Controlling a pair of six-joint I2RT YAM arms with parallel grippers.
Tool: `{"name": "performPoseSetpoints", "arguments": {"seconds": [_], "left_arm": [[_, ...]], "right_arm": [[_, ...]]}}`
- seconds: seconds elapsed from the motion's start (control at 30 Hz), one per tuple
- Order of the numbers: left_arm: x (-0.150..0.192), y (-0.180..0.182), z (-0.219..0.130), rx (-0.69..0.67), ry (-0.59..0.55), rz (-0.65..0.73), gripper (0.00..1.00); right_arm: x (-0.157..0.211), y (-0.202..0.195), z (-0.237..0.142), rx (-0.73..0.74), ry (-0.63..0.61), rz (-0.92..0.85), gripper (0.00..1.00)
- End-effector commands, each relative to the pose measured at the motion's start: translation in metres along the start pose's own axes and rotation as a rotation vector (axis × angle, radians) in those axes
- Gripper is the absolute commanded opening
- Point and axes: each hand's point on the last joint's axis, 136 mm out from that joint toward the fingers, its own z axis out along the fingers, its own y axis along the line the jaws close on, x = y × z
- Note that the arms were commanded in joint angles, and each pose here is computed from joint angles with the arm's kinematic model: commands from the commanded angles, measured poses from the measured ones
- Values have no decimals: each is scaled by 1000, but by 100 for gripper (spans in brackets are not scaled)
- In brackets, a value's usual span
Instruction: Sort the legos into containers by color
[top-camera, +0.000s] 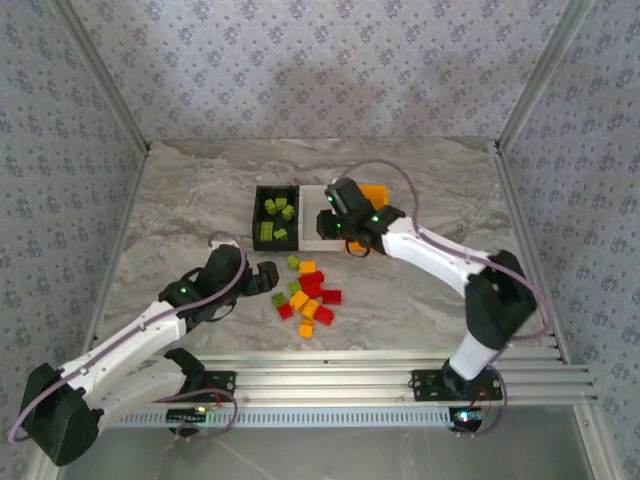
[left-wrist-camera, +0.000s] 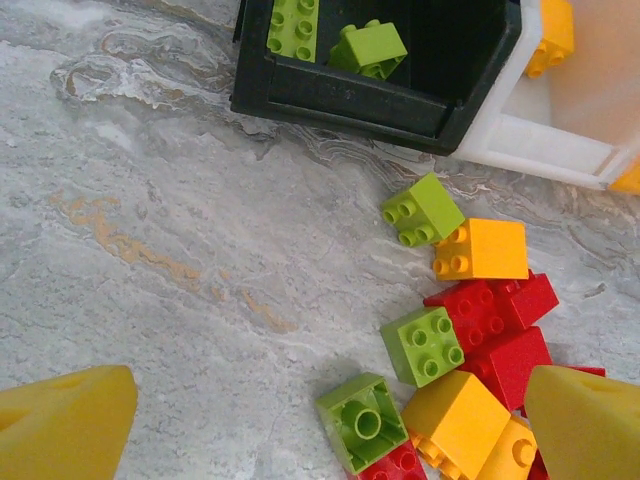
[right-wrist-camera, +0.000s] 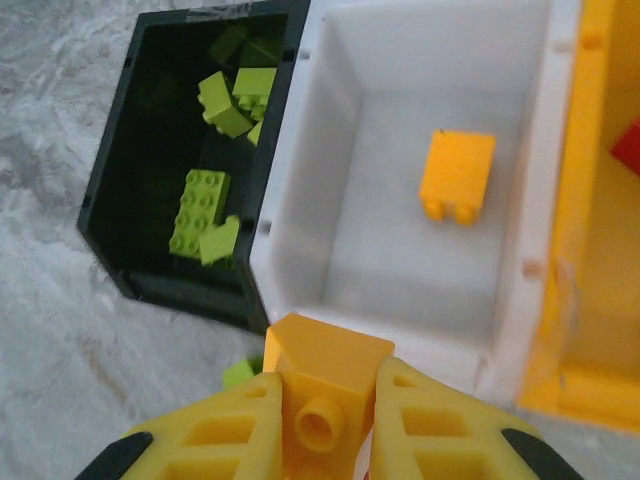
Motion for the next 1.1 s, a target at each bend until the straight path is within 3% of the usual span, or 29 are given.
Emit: {"name": "performPoseSetpoints", "arguments": {"seconds": [0.0, 0.13, 0.27, 0.37, 0.6, 0.7, 0.87, 1.07], "left_arm": [[7, 7, -8, -10, 17, -7, 99], [12, 12, -11, -17, 30, -3, 99], [16, 15, -12, -23, 40, -1, 99], [17, 14, -12, -20, 44, 2, 99], [20, 3, -8, 24, 83, 33, 99], [29, -4, 0, 37, 136, 54, 99], [57, -13, 19, 33, 246, 109, 90], [75, -13, 39, 19, 297, 105, 84]], "right_arm": [[-1, -12, 30, 71, 65, -74, 22], [-5, -23, 63, 149, 106, -95, 26], [-22, -20, 70, 155, 81, -93, 54], [-43, -10, 52, 131, 5, -87, 64], [-44, -2, -8, 36, -113, -49, 67], [-21, -7, -27, 22, -107, -37, 68], [27, -32, -40, 46, -60, -15, 68], [53, -53, -51, 65, -57, 29, 68]]}}
